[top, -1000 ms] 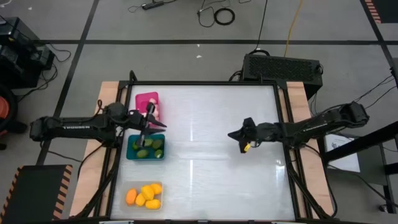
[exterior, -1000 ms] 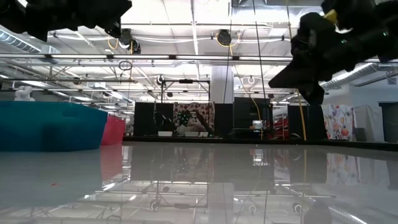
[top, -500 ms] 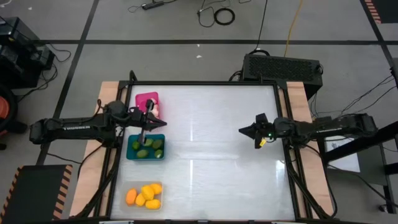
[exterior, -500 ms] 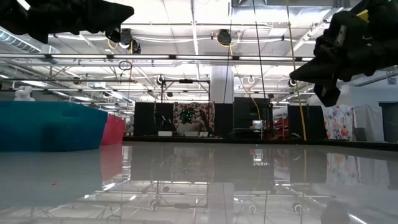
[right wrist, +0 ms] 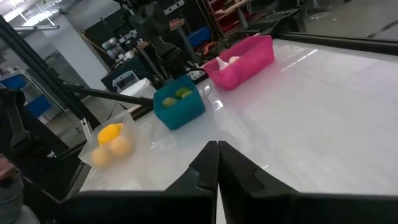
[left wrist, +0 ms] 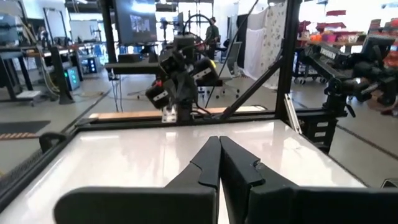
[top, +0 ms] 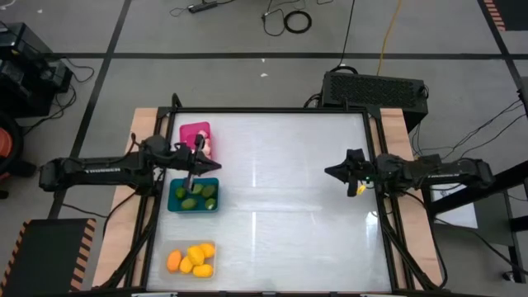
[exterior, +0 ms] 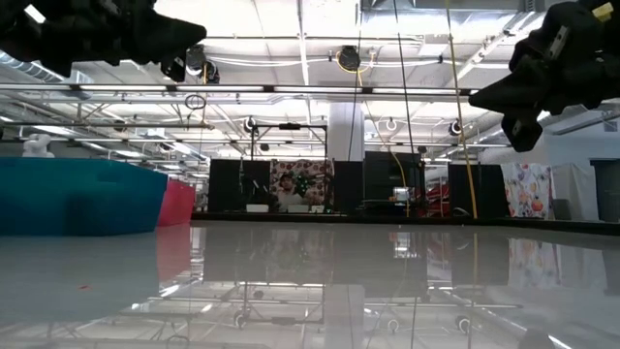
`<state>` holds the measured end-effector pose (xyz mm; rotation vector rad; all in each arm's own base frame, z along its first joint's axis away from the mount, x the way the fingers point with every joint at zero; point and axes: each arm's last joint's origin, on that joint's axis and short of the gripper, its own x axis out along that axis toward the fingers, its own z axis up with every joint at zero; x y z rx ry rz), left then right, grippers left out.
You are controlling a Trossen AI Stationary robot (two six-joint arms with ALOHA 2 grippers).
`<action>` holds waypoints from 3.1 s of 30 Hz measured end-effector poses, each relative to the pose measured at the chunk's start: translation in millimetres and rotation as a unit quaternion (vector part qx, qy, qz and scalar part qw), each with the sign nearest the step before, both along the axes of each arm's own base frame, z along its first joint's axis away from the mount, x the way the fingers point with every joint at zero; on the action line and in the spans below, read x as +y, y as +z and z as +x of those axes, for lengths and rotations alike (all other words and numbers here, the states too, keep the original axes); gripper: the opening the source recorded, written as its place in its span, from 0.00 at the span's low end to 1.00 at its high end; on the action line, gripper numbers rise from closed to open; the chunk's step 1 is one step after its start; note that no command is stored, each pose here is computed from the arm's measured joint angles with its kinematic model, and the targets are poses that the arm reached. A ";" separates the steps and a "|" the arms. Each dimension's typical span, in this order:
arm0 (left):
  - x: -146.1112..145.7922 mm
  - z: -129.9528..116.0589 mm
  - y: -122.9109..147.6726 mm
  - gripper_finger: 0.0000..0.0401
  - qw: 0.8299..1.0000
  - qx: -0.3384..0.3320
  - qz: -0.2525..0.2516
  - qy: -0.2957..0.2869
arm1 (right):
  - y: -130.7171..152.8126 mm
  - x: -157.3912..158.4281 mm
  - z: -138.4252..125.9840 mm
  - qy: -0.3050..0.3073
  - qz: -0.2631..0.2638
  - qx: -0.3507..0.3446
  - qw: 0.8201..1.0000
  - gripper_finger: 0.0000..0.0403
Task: Sort produce into baskets
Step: Return to Home Position
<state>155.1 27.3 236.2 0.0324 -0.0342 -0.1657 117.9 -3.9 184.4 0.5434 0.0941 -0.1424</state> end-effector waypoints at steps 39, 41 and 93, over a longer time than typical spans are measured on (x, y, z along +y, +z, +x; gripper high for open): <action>-9.4 24.7 -14.7 0.02 0.996 -0.015 -0.075 -0.045 | -27.0 3.2 -4.7 0.070 -0.042 0.003 0.997 0.00; -9.0 27.3 -14.4 0.02 0.996 -0.026 -0.071 -0.045 | -26.0 3.2 -5.2 0.070 -0.045 -0.002 0.997 0.00; -4.4 56.9 -65.3 0.02 0.988 0.091 0.014 0.126 | -26.9 3.1 -5.8 0.070 -0.061 0.005 0.996 0.00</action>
